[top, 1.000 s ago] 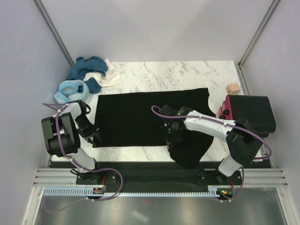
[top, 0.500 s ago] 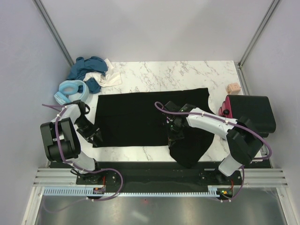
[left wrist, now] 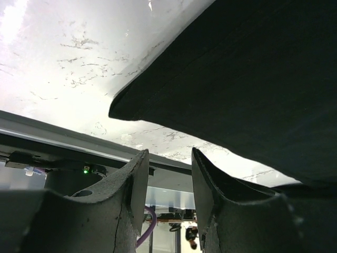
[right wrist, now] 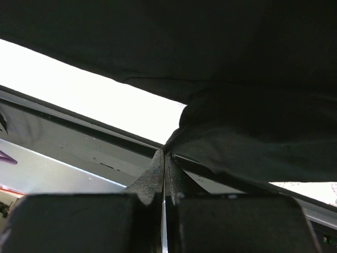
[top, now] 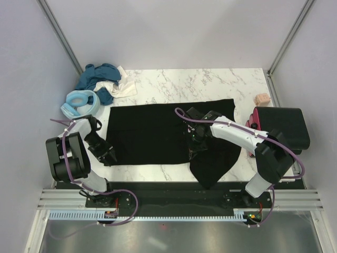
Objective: Fold and stack the t-shirts
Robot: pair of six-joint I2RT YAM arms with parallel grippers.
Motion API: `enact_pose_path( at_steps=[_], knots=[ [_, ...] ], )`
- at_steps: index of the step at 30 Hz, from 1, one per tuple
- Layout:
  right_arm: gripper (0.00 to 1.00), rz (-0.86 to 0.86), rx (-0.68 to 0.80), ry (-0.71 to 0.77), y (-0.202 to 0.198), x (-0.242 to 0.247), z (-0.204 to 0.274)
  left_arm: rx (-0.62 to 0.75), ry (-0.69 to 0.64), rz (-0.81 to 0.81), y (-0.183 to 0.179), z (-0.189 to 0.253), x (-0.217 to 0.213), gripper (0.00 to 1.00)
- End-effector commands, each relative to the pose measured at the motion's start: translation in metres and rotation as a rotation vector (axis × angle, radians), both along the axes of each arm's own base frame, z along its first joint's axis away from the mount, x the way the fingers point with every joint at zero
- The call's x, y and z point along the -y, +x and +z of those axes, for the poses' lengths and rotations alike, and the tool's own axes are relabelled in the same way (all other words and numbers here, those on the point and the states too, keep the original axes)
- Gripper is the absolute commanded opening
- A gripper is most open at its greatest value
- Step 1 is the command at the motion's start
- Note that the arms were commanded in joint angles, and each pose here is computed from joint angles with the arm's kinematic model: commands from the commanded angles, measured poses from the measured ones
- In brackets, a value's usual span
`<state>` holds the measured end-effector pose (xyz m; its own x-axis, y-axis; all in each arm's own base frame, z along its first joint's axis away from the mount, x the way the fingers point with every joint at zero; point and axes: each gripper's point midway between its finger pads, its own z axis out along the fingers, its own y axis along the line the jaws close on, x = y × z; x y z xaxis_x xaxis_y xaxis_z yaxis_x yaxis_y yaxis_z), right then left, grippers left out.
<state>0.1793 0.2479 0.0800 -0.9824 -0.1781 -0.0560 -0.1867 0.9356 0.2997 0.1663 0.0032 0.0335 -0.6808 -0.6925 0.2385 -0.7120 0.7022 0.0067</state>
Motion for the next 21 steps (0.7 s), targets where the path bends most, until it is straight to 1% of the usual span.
enact_pose_path(
  at_steps=[1, 5, 7, 11, 14, 19, 21],
  knots=[
    [0.0, -0.016, 0.039, 0.001, 0.008, 0.004, 0.01, 0.006, -0.023, -0.031, -0.001, -0.001, 0.001, 0.45],
    [0.0, -0.032, 0.042, 0.002, 0.009, 0.007, 0.011, -0.01, 0.0, -0.032, 0.0, -0.004, -0.004, 0.45],
    [0.0, -0.041, 0.045, 0.007, 0.01, 0.007, 0.012, -0.024, 0.042, -0.036, 0.001, -0.005, -0.012, 0.45],
    [0.0, -0.048, 0.043, 0.016, 0.008, 0.007, 0.013, -0.022, 0.179, -0.029, 0.009, -0.001, -0.037, 0.47],
    [0.0, -0.057, 0.039, 0.015, 0.007, 0.01, 0.011, -0.007, 0.212, -0.014, 0.018, 0.002, -0.043, 0.47],
    [0.0, -0.072, 0.031, 0.026, 0.007, 0.013, 0.011, -0.021, 0.18, 0.003, 0.026, 0.0, -0.04, 0.47],
    [0.0, -0.073, 0.03, 0.03, 0.008, 0.013, 0.011, -0.054, 0.15, -0.003, 0.023, -0.007, -0.036, 0.47]
  ],
)
